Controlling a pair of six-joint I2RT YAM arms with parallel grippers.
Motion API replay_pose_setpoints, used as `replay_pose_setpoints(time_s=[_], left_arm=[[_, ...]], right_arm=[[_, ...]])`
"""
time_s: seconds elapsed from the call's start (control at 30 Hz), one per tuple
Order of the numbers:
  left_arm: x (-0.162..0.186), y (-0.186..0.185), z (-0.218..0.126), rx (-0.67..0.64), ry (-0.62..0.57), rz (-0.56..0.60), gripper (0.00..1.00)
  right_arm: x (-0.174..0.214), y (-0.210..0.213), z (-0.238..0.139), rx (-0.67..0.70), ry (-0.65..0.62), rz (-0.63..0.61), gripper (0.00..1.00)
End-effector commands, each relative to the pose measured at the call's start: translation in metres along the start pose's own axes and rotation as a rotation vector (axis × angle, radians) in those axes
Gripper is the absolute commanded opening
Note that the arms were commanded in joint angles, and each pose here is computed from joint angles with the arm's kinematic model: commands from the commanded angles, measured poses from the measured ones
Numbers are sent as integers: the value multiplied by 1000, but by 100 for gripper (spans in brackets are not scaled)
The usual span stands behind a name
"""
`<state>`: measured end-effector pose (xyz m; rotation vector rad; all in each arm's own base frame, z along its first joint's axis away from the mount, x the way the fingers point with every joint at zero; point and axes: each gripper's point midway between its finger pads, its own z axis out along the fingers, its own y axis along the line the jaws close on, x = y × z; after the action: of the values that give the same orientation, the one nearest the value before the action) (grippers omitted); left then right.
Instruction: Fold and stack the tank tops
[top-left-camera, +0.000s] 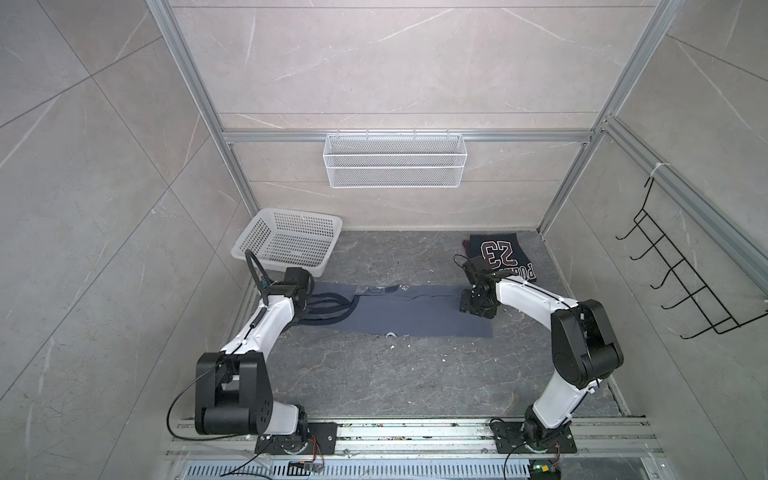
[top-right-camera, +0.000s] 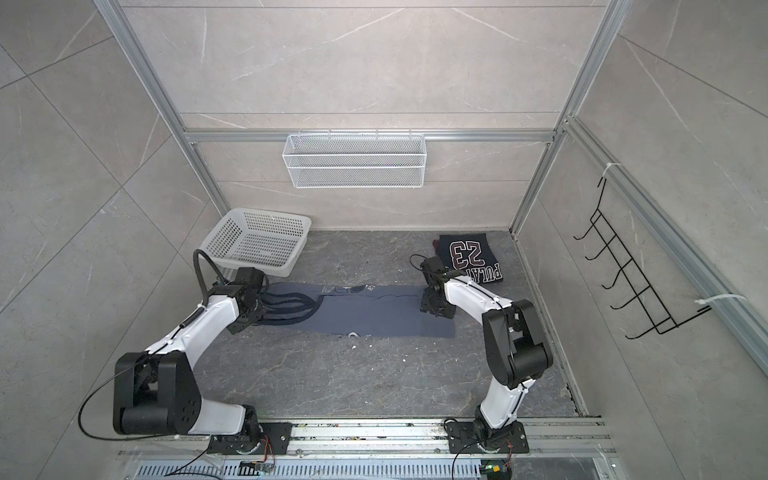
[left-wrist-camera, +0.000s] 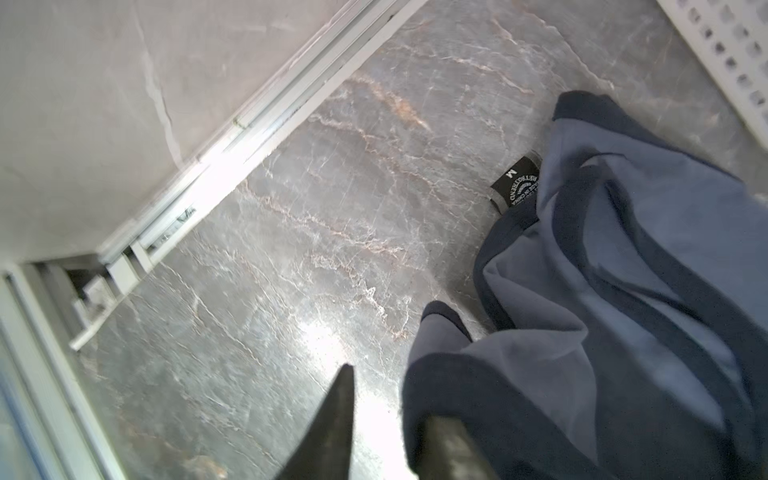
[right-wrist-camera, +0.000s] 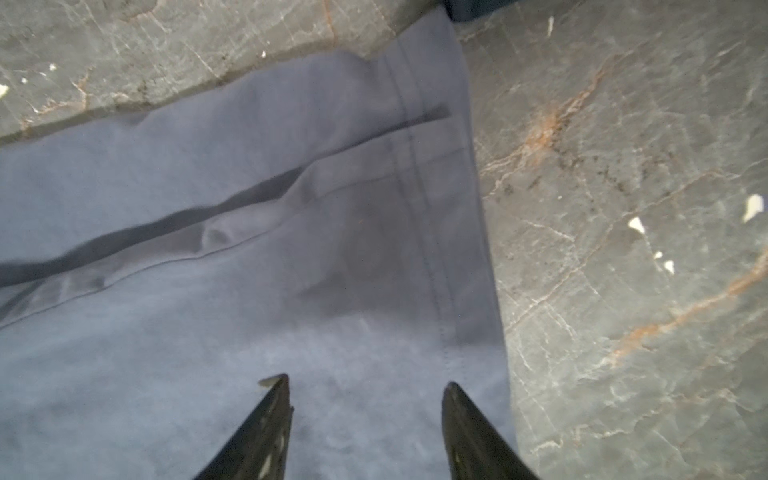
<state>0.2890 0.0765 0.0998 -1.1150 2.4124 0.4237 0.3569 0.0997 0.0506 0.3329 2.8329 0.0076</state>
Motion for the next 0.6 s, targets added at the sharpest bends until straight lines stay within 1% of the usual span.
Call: replay_pose_setpoints(time_s=[0.0, 0.07, 0.13, 0.3, 0.4, 0.5, 0.53, 0.57], left_arm=[[8, 2, 17, 35, 67, -66, 33], [16, 1, 28, 33, 117, -66, 36], [21, 0, 38, 36, 167, -74, 42], [23, 2, 61, 42, 261, -108, 66], [15, 8, 61, 46, 264, -133, 79], [4, 19, 52, 58, 236, -174, 96], [1, 20, 49, 75, 230, -187, 99], [-2, 19, 47, 103, 227, -203, 99]], right_arm=[[3, 0, 0, -1, 2, -5, 59], [2, 0, -2, -4, -1, -5, 59], [2, 0, -4, -9, -3, -5, 59], [1, 1, -8, -20, -14, -8, 59], [0, 1, -13, -25, -22, -10, 59], [-1, 2, -17, -32, -28, -12, 59], [-1, 2, -17, -33, -29, -11, 59], [-1, 2, -17, -35, -29, -10, 59]])
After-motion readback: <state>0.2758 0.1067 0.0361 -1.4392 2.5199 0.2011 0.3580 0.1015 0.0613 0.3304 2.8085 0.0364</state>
